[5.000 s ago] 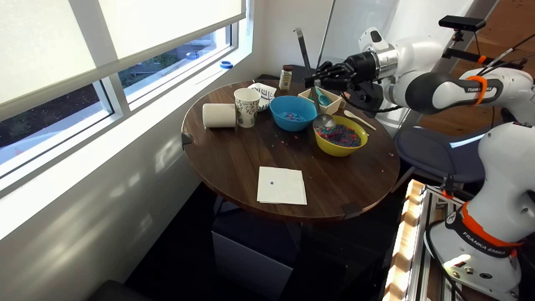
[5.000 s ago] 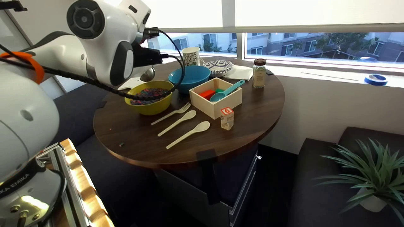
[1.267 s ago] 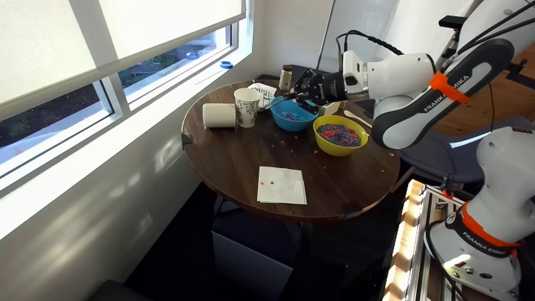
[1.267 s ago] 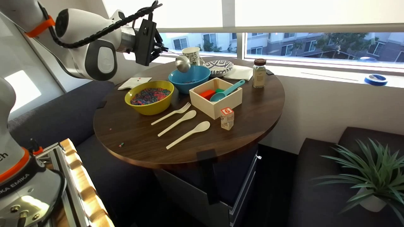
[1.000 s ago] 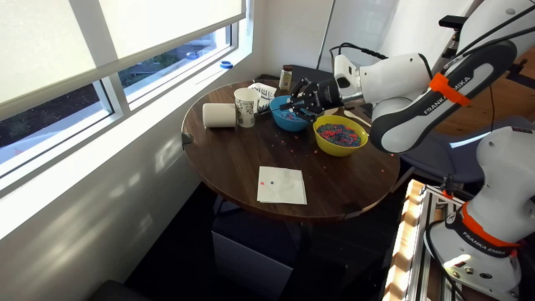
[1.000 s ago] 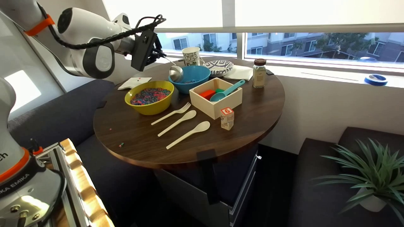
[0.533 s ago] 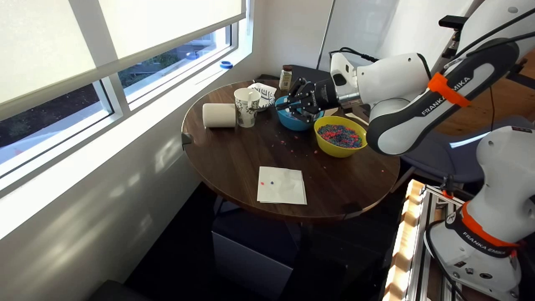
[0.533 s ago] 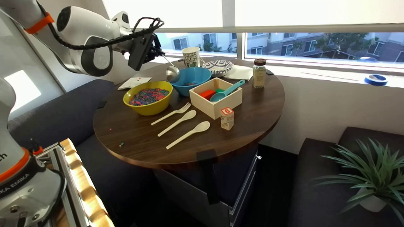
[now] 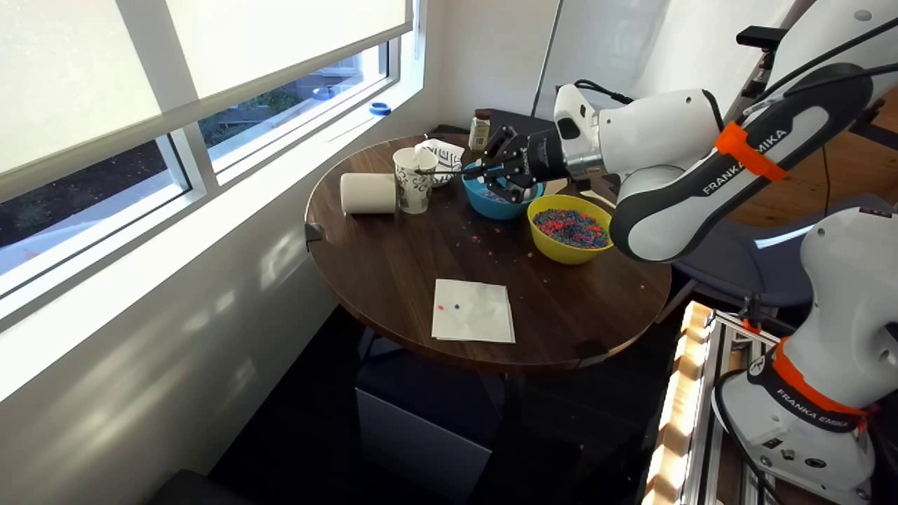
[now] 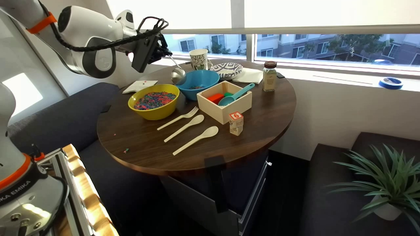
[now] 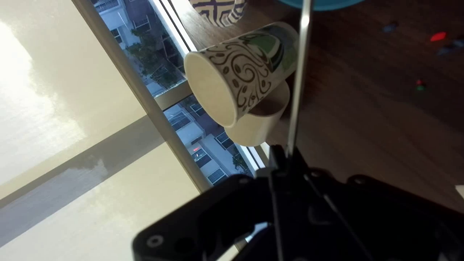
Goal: Pick up the silver utensil, scoop some of the substance from the yellow bowl and pour it into the blue bowl, put the silver utensil back on the yellow bowl and table
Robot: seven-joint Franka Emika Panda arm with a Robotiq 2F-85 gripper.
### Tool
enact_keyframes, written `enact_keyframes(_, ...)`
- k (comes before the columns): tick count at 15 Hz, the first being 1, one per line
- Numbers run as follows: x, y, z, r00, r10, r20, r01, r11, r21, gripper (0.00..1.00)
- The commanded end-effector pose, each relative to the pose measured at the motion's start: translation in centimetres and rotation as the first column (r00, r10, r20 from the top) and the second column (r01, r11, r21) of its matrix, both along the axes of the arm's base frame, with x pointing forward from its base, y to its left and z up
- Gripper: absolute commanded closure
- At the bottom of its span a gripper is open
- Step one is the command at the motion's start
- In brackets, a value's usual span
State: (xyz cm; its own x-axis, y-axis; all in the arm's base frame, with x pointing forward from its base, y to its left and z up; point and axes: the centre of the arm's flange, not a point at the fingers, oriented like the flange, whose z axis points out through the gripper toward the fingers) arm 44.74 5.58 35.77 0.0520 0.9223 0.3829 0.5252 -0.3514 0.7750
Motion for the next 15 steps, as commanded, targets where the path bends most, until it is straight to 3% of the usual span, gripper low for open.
enact_keyframes(1, -3.0, 0.3, 3.8, 0.999, -0.047, 0.009, 0.047, 0.998, -0.031, 0.99)
enact_keyframes(5, -3.2, 0.2, 4.2, 0.998, -0.056, 0.030, 0.058, 0.994, -0.093, 0.99)
enact_keyframes(15, -5.4, 1.6, 5.0, 0.988, -0.151, -0.018, 0.144, 0.969, -0.202, 0.99)
